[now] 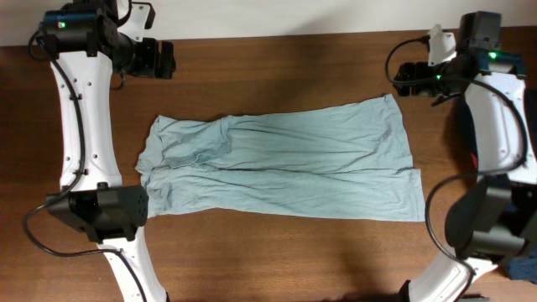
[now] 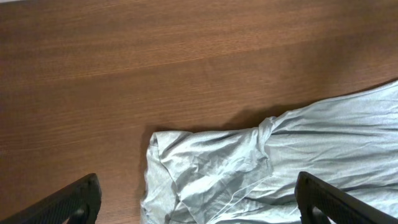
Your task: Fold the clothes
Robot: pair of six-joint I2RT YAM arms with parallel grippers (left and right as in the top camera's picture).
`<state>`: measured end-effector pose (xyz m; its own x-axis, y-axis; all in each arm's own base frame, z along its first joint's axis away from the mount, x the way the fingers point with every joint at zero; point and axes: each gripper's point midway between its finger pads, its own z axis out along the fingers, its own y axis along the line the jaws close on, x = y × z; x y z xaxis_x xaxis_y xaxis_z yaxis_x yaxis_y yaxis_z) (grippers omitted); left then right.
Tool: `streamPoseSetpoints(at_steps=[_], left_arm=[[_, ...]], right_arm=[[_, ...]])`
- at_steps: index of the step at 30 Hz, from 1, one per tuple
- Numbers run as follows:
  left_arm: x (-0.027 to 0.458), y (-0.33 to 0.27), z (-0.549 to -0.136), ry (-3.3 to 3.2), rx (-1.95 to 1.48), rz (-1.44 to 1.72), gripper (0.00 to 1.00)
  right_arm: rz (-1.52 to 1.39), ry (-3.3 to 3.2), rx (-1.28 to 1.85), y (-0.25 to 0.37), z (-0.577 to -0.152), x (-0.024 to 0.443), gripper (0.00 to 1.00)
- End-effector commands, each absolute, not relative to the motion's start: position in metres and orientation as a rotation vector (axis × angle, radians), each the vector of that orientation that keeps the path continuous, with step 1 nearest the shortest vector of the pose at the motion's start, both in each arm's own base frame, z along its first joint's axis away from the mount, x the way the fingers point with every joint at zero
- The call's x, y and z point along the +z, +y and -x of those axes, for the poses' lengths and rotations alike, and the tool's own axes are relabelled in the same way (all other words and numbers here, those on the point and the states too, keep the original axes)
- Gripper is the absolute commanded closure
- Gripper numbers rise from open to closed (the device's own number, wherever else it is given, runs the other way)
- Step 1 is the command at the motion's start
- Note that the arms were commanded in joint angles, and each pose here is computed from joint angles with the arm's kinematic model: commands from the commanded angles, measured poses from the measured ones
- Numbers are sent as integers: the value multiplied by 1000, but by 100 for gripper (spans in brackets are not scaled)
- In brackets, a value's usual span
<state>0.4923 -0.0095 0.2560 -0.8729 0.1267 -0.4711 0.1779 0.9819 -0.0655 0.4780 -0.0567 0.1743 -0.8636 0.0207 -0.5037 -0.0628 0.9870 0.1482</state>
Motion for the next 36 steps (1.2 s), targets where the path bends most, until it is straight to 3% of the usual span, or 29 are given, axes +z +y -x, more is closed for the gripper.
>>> streamPoseSetpoints(at_steps=[1,10,17,23,30,36], left_arm=[[258,-9,-492,2643,-149,-216,1],[246,15,-487,2708,29,-148,1],[202,14,-493,2815,4,-121,1],[150,7,-498,2930,-70,-99,1],[137,4,-498,2962,-83,-108,4],[137,4,-498,2960,-82,-109,4]], right_arm=[[119,2611,237,-55,-492,151,12],[114,2667,295,-56,-514,79,12],[153,2667,341,-53,-524,47,12],[148,2622,327,-61,-535,45,13],[225,2568,315,-60,-545,49,16],[-177,2604,432,-59,-544,49,14]])
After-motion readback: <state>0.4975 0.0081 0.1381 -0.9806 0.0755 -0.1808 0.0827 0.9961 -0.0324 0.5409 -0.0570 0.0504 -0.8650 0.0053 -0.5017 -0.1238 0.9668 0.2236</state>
